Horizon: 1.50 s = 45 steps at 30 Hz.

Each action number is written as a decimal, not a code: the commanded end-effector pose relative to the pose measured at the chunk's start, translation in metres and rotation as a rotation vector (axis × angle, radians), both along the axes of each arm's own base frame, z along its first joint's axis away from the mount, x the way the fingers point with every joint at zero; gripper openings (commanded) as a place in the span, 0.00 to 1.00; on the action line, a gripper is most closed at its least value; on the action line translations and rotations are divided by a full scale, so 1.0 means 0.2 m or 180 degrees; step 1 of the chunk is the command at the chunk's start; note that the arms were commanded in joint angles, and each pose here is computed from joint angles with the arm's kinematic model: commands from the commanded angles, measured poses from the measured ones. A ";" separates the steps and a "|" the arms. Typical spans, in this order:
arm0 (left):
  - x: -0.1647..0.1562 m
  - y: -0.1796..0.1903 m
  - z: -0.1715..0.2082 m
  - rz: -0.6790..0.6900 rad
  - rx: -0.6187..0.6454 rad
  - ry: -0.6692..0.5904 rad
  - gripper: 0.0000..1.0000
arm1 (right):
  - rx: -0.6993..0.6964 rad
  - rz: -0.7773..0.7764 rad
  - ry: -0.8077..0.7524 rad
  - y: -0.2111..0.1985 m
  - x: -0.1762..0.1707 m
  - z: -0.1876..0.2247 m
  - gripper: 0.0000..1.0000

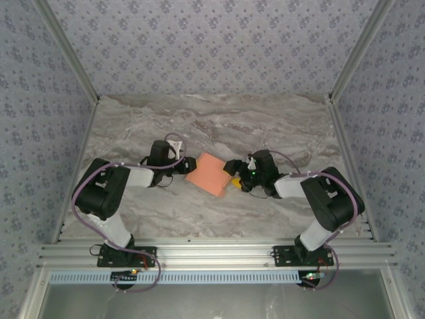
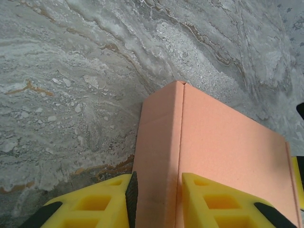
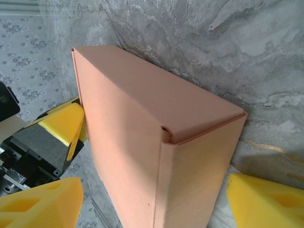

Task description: Fold the paper box

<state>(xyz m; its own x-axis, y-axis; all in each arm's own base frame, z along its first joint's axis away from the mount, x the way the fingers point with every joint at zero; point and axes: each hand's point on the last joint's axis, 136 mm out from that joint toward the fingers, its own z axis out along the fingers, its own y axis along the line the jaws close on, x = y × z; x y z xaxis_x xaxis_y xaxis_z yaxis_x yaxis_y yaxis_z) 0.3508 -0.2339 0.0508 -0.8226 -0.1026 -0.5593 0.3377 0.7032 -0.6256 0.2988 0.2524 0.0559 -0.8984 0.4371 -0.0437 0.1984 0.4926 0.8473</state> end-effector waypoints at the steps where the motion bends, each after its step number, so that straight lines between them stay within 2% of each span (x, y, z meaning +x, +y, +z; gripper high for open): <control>1: -0.13 0.09 -0.24 0.0084 0.0271 0.0523 0.30 | -0.0189 -0.0072 0.0059 -0.04 -0.04 -0.06 0.82; 11: -0.11 0.11 -0.24 0.0176 0.0296 0.0548 0.30 | -0.0210 -0.0121 0.0038 -0.01 -0.03 -0.03 0.82; 20: -0.09 0.13 -0.22 0.0249 0.0141 0.0584 0.30 | -0.0192 -0.0131 0.0049 0.03 -0.03 -0.02 0.82; 34: -0.10 0.12 -0.19 0.0196 0.0069 0.0575 0.30 | 0.0255 -0.0146 -0.0131 0.19 0.08 0.12 0.74; 37: -0.11 0.11 -0.18 0.0183 0.0048 0.0568 0.31 | 0.0360 -0.0258 -0.0142 0.19 0.10 0.13 0.67; 42: -0.11 0.11 -0.13 0.0145 -0.0017 0.0461 0.33 | 0.0568 -0.0432 -0.0110 0.19 0.11 0.15 0.47; 45: -0.11 0.11 -0.03 0.0149 -0.0067 0.0223 0.42 | 0.0592 -0.0470 -0.0037 0.18 0.11 0.14 0.42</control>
<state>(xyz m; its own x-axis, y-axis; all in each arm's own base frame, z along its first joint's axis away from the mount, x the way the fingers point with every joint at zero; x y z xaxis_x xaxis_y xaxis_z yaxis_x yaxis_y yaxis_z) 0.3486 -0.2161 0.0506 -0.8321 -0.1794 -0.5248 0.2716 0.6933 -0.6676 0.3154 0.2894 0.0803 -0.8514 0.5244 0.0105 0.2227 0.3433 0.9124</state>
